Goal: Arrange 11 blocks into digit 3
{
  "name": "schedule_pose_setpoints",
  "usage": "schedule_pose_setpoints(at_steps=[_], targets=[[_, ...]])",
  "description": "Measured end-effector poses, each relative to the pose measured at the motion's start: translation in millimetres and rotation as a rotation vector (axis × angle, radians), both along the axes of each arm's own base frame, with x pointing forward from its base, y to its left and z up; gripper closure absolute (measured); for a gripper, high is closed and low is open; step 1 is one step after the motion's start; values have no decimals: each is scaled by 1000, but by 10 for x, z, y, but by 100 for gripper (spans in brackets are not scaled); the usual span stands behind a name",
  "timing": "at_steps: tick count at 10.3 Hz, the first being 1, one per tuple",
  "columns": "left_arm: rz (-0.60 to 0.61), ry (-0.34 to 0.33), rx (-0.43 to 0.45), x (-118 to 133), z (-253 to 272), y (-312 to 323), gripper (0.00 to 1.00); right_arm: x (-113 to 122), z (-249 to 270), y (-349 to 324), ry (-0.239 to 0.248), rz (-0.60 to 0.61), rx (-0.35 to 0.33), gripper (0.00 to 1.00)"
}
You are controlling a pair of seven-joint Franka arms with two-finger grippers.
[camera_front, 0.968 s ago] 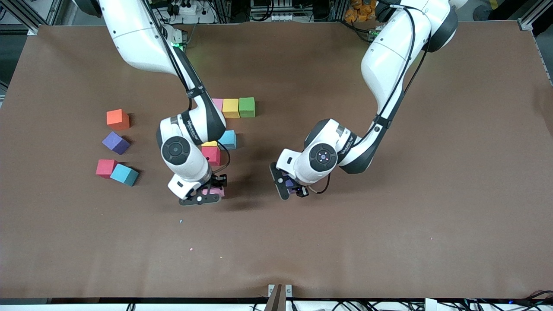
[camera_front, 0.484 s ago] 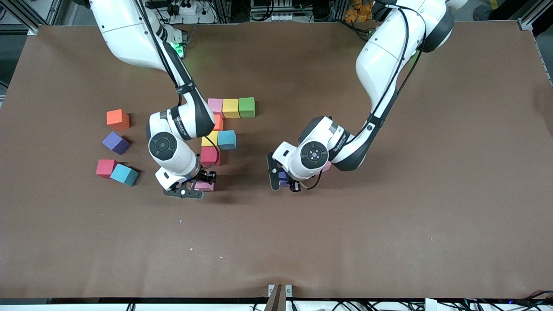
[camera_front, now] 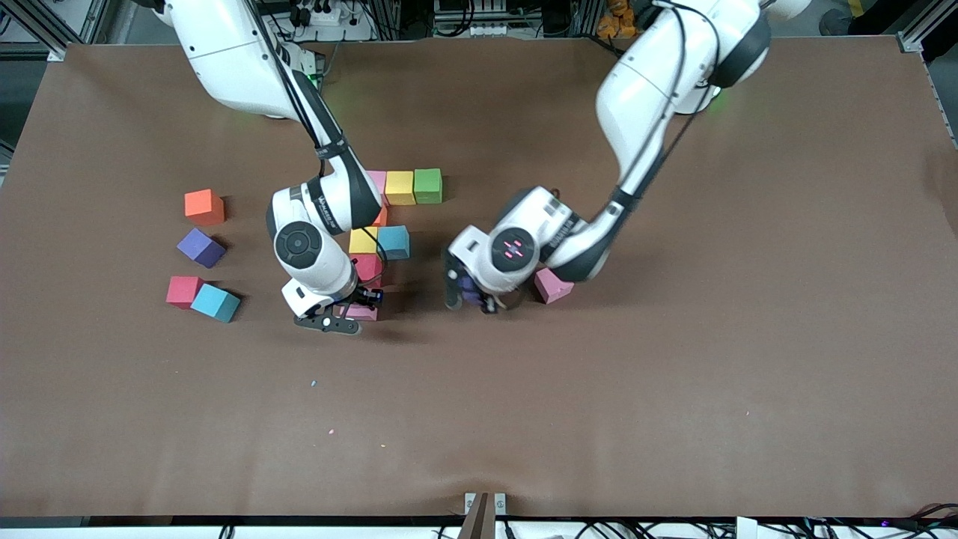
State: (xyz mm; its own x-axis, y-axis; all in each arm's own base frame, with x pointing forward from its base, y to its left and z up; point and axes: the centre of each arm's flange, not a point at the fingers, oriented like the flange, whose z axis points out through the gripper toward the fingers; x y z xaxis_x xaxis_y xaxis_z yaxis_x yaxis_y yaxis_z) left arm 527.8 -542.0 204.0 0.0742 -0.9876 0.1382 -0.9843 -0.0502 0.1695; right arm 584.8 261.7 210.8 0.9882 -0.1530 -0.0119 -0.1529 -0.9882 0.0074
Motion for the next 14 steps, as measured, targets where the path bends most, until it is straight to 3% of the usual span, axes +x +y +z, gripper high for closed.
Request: schedule_pose_setpoints(at_steps=[2,3,11,14], targets=[[-27,8,11,-472,-7,-420,44,-23,-14,21,4,-3,-1,40],[-37,6,14,-551,-9,-485,44,-28,-23,17,4,-3,-1,40],[-85,8,-41,-656,-43,-607,44,-65,-61,4,3,-2,-3,39],[-48,13,-87,-633,-60,-635,44,-43,46,5,-12,-3,5,0]])
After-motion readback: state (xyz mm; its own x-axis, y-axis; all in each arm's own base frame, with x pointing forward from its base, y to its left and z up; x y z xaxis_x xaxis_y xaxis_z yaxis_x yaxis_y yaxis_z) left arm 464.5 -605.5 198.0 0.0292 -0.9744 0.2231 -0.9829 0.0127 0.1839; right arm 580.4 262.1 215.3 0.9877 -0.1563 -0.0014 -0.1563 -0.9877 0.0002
